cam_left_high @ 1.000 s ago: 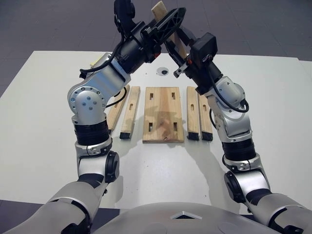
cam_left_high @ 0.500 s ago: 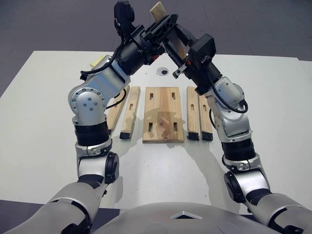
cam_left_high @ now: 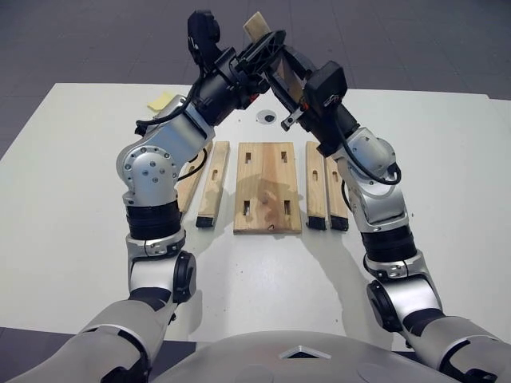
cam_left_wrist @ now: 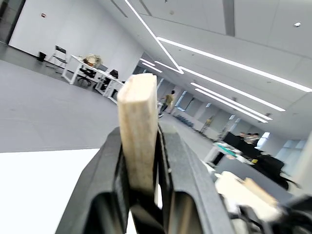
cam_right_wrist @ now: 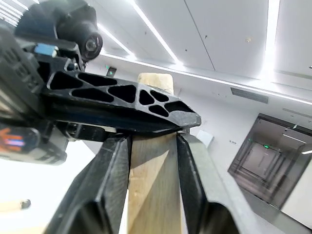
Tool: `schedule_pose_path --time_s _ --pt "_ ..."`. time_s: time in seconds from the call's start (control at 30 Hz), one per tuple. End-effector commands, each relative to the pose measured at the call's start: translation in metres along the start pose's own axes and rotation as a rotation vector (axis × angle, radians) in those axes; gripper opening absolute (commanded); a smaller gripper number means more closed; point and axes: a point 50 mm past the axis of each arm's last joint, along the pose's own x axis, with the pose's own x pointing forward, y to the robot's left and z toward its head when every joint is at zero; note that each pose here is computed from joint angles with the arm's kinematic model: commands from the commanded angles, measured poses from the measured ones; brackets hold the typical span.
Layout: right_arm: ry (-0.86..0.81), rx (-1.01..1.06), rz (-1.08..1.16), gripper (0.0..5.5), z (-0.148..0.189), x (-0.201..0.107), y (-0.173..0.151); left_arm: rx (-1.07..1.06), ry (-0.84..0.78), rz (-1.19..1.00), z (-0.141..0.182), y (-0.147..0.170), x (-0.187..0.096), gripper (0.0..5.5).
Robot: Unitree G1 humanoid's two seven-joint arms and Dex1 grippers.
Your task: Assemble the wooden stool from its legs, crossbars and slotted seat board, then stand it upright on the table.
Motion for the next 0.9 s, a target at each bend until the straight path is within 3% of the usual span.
schedule_pose_path --time_s 0.03,0.13,0.27,0.37,0.5,0.73,0.9 --pt "0.239 -0.052 0.025 2.29 -0.042 -0.023 0.005 0.108 -0.074 0.118 0.003 0.016 -0.001 0.42" --pt "0.342 -0.069 0.007 2.77 -0.06 -0.042 0.003 0.086 -0.179 0.175 0.016 0.027 -0.01 0.42" --pt "0.436 -0.044 -0.188 3.35 -0.068 -0.066 -0.022 0.184 -0.213 0.391 0.029 0.064 -0.054 0.42" --pt "0.434 0.04 -0.435 3.84 -0.063 -0.073 -0.045 0.266 -0.13 0.564 0.017 0.087 -0.089 0.42" --pt "0.38 0.158 -0.662 4.47 -0.055 -0.074 -0.058 0.312 -0.012 0.67 -0.016 0.095 -0.118 0.42" --pt "0.329 0.244 -0.741 5.4 -0.047 -0.069 -0.056 0.33 0.068 0.683 -0.047 0.099 -0.122 0.42" --pt "0.317 0.257 -0.734 5.4 -0.046 -0.068 -0.053 0.357 0.08 0.696 -0.05 0.102 -0.127 0.42"
